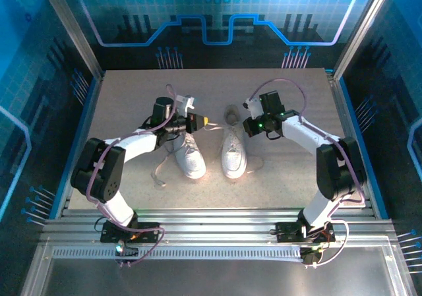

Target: Tie the shoes

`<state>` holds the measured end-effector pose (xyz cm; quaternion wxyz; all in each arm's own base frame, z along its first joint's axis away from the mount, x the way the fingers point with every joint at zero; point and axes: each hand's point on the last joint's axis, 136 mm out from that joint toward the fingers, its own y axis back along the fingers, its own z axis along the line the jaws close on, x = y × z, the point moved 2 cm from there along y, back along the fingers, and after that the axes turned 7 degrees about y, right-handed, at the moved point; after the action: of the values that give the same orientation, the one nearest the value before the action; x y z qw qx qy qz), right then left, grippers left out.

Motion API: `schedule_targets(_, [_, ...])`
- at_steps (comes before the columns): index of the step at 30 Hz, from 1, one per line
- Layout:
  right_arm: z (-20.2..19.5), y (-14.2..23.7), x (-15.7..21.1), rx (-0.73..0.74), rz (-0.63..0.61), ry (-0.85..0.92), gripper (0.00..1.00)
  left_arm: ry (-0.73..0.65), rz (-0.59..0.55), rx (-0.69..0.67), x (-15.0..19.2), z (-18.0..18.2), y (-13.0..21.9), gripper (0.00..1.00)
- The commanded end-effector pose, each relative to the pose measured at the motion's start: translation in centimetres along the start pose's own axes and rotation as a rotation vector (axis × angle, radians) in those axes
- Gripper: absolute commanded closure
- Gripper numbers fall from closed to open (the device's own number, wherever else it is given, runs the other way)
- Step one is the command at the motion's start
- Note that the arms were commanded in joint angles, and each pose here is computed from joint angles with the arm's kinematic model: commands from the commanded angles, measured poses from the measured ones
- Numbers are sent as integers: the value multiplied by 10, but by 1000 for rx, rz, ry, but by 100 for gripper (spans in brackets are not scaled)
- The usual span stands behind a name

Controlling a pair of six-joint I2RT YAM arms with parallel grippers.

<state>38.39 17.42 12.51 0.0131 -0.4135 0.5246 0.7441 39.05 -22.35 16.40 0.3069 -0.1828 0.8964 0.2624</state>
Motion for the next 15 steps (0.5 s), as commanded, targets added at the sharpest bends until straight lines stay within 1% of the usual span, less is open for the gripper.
schedule_targets(1, [11, 5, -23, -32, -18, 82, 100, -140, -11, 50, -20, -42, -7, 100])
schedule_targets(3, [10, 5, -30, -24, -29, 80, 99, -174, -6, 64, -26, -54, -14, 100])
schedule_targets(4, [8, 5, -33, -19, -33, 76, 96, -186, -1, 70, -29, -59, -16, 100])
schedule_targets(5, [7, 6, -36, -11, -37, 71, 92, -197, 1, 77, -32, -64, -19, 100])
schedule_targets(10, [6, 11, -46, -21, -61, 48, 66, -217, -2, 99, -44, -76, -26, 100])
schedule_targets(12, [8, 17, -47, -52, -78, 28, 57, -221, -7, 103, -47, -78, -27, 100])
schedule_targets(15, [11, 28, -41, -104, -95, -4, 48, -216, -4, 105, -48, -78, -28, 100])
